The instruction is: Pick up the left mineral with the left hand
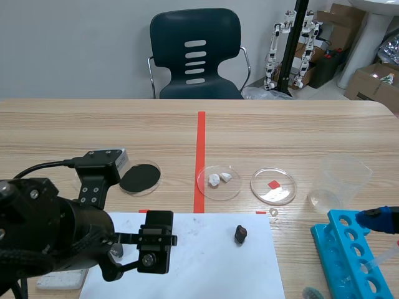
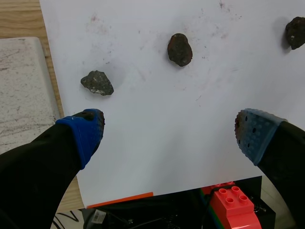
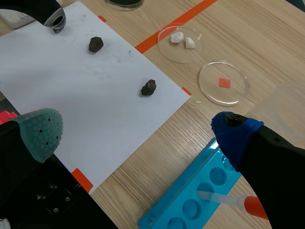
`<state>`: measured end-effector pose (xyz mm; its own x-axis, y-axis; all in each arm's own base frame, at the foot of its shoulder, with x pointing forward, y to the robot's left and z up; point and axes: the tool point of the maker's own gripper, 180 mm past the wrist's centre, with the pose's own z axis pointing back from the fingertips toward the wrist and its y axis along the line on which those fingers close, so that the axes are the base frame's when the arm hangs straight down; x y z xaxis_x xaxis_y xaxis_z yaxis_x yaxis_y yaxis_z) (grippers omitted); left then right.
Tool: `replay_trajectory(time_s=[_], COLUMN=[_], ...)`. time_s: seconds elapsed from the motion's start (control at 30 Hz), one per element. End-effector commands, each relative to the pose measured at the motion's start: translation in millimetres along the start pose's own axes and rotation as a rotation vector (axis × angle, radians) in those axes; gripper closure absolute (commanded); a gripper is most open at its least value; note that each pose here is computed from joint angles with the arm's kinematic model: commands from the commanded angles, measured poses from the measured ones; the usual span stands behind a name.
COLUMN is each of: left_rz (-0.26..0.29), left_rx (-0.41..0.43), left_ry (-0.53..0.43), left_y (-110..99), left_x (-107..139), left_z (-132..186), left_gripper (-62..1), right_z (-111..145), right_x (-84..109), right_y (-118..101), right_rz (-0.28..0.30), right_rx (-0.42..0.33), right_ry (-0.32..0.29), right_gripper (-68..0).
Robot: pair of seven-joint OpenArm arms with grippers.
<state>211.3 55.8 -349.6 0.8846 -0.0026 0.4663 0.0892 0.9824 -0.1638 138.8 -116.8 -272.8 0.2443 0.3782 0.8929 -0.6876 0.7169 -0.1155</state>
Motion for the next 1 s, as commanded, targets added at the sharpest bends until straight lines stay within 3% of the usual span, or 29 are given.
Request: replay_trajectory(time_s=[0.0,0.2,0.63,0.97], left_rz=[0.005,0.015,0.061,0.090], left_rx=[0.016,0.074,0.168,0.181], left_ry=[-0.015,0.012,0.128,0.152], left_y=[1.3,7.7,24.3,20.2], left_x=[7.3,13.1,-0.2,-2.1], left_z=[1.1,-4.9,-35.9,-53.5], left_gripper=[-57.2,-57.2,-56.6,-56.6], right_z=[-0.7,-0.7,-0.7,-0.7], right_x=[9.1,9.1,9.1,9.1], right_y=[1.1,1.1,1.1,1.1], right_rz=[-0.004,-0.004,-0.004,-0.004], right_rx=[0.002,0.002,0.002,0.002], right_ry=[-0.036,-0.036,-0.036,-0.036], right_gripper=[-67.9,-67.9,-67.9,-67.9])
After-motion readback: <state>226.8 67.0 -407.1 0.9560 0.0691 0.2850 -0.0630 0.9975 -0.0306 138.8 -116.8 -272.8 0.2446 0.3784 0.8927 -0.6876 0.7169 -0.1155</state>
